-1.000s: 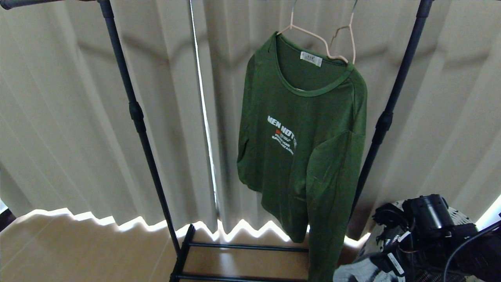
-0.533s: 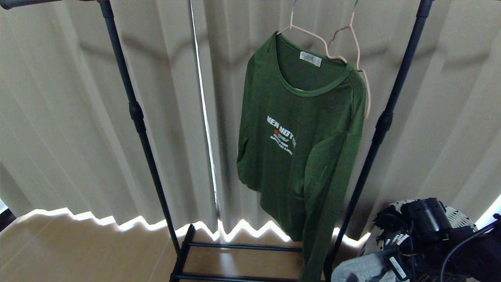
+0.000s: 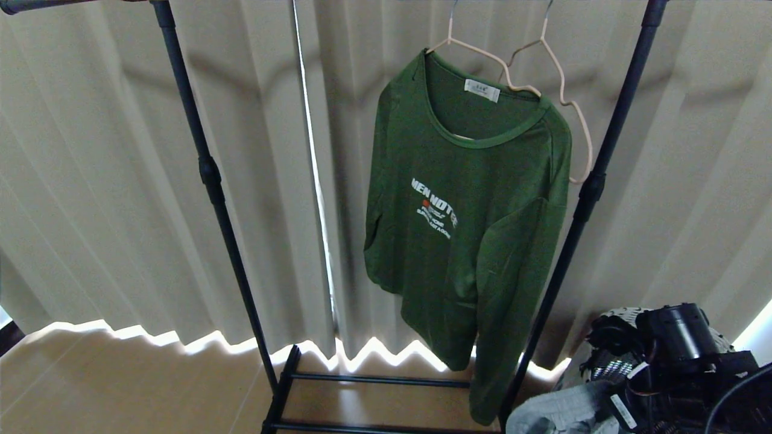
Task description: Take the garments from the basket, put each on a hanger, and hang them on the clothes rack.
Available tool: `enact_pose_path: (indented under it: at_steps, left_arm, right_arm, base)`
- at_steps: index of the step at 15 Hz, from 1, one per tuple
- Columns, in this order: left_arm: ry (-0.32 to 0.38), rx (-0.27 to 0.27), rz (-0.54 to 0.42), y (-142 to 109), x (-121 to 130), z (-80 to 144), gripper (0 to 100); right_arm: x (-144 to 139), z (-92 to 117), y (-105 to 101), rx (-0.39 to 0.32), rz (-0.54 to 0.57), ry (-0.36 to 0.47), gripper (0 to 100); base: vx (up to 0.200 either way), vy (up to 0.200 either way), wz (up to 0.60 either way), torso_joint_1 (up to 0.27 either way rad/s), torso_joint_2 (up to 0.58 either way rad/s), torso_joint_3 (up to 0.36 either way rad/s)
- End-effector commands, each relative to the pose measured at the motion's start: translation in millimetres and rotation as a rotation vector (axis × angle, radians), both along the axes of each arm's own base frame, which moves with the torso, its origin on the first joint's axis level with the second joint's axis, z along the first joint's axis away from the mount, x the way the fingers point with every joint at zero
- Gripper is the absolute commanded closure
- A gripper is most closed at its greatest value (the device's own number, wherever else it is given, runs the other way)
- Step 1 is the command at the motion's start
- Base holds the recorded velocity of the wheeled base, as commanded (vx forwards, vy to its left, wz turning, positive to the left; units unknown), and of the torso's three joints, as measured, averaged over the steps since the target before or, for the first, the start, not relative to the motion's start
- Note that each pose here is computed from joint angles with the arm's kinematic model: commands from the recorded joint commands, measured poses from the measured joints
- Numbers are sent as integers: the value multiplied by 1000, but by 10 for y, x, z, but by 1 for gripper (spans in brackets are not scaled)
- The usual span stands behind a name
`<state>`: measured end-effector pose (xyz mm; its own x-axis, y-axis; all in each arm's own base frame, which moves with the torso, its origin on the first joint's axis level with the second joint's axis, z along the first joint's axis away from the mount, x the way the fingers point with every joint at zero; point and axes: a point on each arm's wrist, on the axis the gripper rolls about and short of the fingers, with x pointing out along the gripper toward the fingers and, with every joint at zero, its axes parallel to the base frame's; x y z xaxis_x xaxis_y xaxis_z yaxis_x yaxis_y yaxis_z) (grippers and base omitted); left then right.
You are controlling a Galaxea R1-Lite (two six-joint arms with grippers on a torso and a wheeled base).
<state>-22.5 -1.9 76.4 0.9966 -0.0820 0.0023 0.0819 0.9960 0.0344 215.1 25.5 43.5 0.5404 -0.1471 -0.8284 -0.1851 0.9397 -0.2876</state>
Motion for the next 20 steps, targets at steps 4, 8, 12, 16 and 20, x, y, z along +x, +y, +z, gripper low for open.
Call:
enact_pose_path:
  at_steps: [4,8,12,16,20]
  left_arm:
    - [-1,6,-1,0,0,0,0]
    - [6,61,-10,-2,1,-11,0]
    - [4,105,-18,-4,0,-12,0]
    - [4,105,-16,-3,0,-12,0]
    - [6,111,-20,-4,1,-13,0]
  right_arm:
    - [-312,876,-21,90,36,-426,100]
    - [-430,1425,-13,196,129,-681,100]
    - [-567,1571,112,244,234,-739,100]
    - [-578,1566,221,267,295,-726,100]
    - [-518,1601,298,280,327,-723,100]
  base:
    - [0,0,0,0,0,0]
    - [0,0,0,0,0,0]
    - [-200,0,0,2,0,2]
    - [-200,0,0,0,2,4]
    - [-150,0,0,1,3,3]
